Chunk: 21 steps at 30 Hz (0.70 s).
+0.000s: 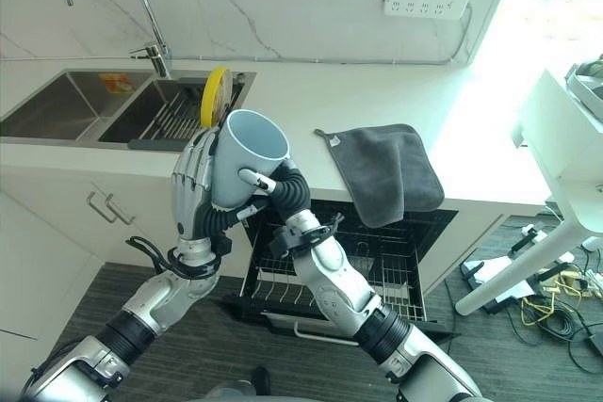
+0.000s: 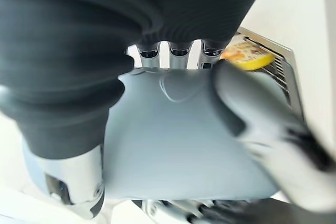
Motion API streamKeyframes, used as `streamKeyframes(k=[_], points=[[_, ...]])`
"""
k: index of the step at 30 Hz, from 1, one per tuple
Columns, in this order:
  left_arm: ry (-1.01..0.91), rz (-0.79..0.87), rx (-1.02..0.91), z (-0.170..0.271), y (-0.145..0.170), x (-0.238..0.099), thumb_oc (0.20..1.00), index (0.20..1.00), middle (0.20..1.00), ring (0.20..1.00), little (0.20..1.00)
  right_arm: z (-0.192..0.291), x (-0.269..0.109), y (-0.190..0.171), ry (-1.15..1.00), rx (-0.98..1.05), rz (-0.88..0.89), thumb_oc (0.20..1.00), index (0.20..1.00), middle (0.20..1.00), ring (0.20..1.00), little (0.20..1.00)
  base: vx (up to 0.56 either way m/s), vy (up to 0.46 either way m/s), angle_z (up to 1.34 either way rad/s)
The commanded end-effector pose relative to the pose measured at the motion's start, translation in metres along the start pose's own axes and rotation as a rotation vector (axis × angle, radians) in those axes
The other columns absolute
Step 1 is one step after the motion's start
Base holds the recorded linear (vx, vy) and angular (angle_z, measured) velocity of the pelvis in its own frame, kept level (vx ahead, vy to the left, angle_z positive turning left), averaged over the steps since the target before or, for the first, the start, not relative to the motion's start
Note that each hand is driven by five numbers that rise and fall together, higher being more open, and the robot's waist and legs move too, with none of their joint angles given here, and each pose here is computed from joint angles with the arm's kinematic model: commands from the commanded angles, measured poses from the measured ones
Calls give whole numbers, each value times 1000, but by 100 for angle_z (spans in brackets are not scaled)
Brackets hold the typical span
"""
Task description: Place the dishes in the dishwasher.
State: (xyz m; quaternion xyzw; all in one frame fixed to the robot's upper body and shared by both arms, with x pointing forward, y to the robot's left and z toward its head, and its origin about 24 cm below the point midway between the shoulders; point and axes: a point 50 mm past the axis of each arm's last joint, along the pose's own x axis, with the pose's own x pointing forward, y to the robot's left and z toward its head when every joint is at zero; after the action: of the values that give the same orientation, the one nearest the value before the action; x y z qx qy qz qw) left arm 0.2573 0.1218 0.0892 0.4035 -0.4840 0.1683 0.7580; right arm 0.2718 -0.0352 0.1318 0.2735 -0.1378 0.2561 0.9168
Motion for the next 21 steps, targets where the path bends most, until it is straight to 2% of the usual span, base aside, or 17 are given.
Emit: streamKeyframes(k=[1,6,16,21], points=[[-123,-118,-57,17,-15,-13,1000,1000,1000,1000,1000,66,31,46,-382,163,149,200,200,200,200,200,0,0,0],[-96,-117,-25,11,-13,-16,1000,1000,1000,1000,1000,71,26,29,-424,146,64,200,200,200,200,200,-10,13,6],[-52,-128,-28,6,-8,-25,1000,1000,1000,1000,1000,74,14,3,-450,103,14,200,200,200,200,200,0,1,0],[-31,-297,-158,8,-9,-39,1000,1000,1000,1000,1000,82,4,-12,-434,-9,0,200,200,200,200,200,-4,28,-14]])
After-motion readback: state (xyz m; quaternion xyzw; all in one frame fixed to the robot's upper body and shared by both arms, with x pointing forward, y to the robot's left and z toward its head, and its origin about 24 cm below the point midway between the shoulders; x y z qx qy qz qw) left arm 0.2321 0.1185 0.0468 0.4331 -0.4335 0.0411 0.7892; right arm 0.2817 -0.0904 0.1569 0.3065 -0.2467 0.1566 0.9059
